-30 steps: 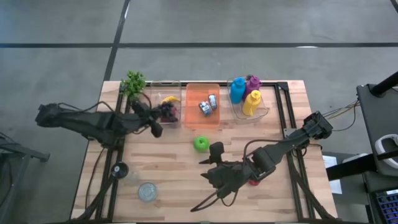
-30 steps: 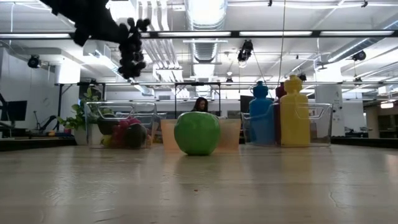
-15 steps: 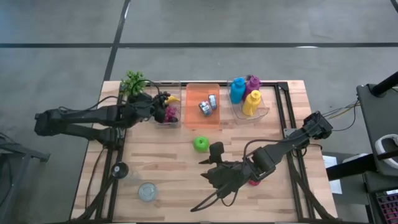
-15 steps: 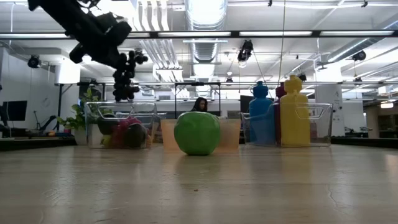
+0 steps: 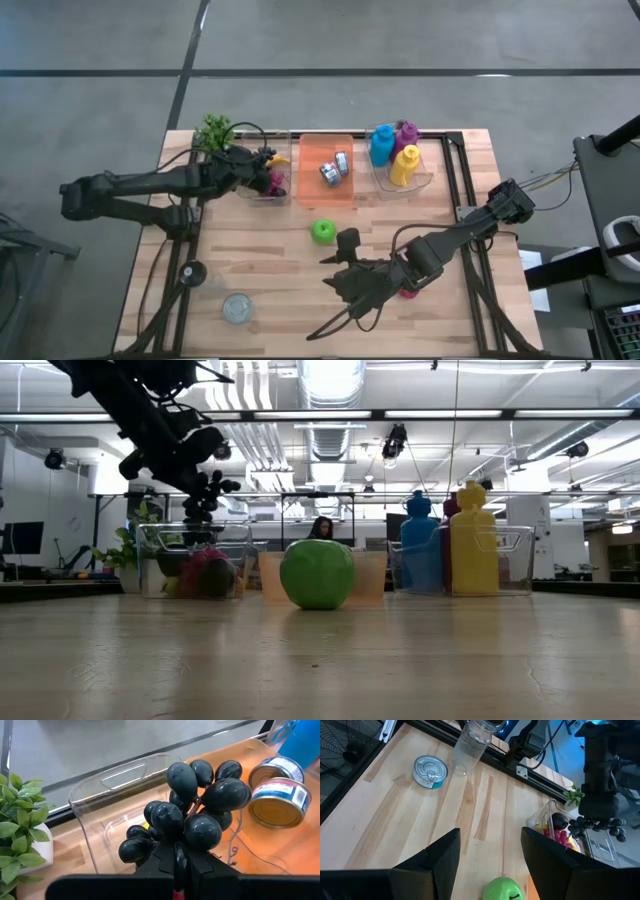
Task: Pick & Place Food Item
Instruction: Put the black grapes into the left transparent bin
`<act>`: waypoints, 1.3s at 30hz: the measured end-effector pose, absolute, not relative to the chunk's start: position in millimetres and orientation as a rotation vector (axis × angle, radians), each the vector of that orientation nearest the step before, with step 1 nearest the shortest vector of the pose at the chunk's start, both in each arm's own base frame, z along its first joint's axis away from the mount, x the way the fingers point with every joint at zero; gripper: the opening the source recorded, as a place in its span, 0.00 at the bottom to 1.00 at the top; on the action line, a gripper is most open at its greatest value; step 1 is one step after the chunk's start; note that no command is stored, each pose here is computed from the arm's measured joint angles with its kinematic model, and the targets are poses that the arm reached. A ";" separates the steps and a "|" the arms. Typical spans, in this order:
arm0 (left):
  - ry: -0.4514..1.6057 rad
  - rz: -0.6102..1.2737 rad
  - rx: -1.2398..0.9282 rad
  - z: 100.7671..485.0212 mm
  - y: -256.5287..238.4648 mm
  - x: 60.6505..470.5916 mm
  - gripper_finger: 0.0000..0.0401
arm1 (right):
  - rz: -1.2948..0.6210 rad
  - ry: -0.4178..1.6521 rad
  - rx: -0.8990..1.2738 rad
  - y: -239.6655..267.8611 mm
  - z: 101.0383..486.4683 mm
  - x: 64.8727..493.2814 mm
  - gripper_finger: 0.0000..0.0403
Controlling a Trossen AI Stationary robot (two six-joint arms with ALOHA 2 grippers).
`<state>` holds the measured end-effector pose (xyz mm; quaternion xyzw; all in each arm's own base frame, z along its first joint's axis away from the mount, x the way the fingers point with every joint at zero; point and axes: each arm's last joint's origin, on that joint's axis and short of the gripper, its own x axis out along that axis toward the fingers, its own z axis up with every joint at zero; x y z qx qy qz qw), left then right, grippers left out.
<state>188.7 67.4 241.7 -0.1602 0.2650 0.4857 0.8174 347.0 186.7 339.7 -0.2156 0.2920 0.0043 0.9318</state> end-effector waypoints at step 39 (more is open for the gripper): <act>0.574 1.019 -0.339 241.4 67.0 189.0 0.29 | 0.009 0.601 -0.437 186.9 338.8 347.2 0.51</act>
